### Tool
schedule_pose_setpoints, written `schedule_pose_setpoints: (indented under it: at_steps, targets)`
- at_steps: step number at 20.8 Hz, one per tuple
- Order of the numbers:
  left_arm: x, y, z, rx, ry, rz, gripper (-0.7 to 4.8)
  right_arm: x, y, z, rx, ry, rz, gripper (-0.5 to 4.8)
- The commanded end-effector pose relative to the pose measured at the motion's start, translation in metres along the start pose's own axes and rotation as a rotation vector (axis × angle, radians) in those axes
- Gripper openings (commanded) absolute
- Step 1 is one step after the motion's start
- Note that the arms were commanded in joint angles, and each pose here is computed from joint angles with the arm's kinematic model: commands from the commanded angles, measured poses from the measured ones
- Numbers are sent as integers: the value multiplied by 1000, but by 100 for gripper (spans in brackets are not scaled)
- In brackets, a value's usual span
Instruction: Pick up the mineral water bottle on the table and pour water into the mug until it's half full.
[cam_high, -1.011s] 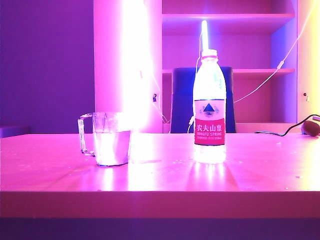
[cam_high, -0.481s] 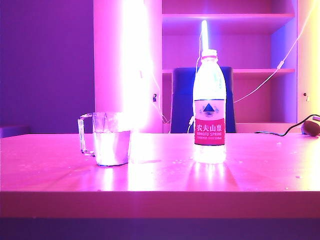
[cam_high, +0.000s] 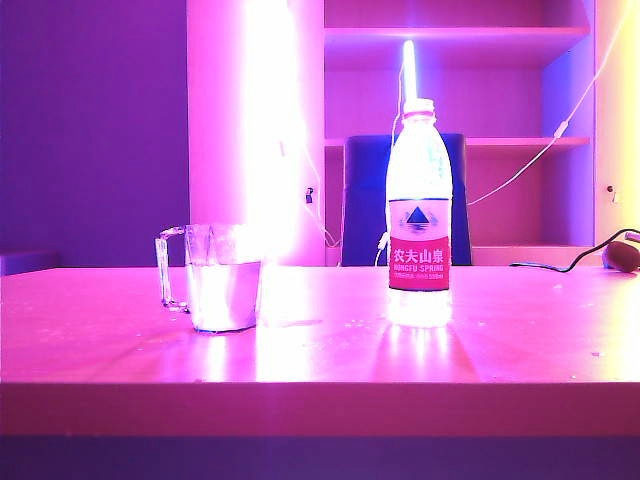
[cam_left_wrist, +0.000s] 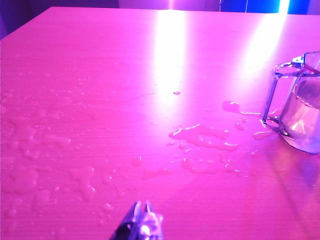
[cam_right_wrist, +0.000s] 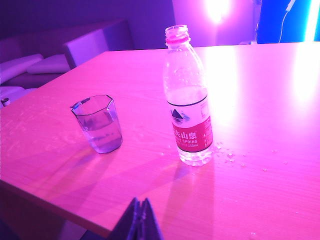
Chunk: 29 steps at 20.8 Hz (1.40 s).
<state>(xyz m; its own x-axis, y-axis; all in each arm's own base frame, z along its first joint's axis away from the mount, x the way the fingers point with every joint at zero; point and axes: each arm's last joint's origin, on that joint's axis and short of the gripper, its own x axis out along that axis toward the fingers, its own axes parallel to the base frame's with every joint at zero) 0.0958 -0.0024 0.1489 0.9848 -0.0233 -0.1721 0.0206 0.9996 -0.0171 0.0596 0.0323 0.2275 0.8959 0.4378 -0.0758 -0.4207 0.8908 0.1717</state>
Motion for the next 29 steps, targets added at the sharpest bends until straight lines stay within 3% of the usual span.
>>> schedule_pose_setpoints:
  at_steps: [1,7,11,13,15,21,27,29]
  targets:
    - [0,0,0,3,6,-6,-5,-1,0,2,2,-17,3,-6]
    - [0,0,0,3,6,-6,-5,-1,0,2,1,-17,1,-5]
    - [0,0,0,3,6,-5,-5,4,-8,4,-184,-117,-186,-5]
    - [0,0,0,3,6,-6,-5,12,-17,-1,-205,-262,-271,-5]
    - [0,0,0,3,6,-6,-5,19,-28,-13,-204,-315,-351,-5]
    - [0,0,0,3,6,-6,-5,26,-49,-46,-223,-189,-346,-5]
    - [0,0,0,3,6,-6,-5,26,-55,-70,-160,68,-384,-5]
    - [0,0,0,3,6,-6,-5,26,-56,-71,-159,74,-421,-5]
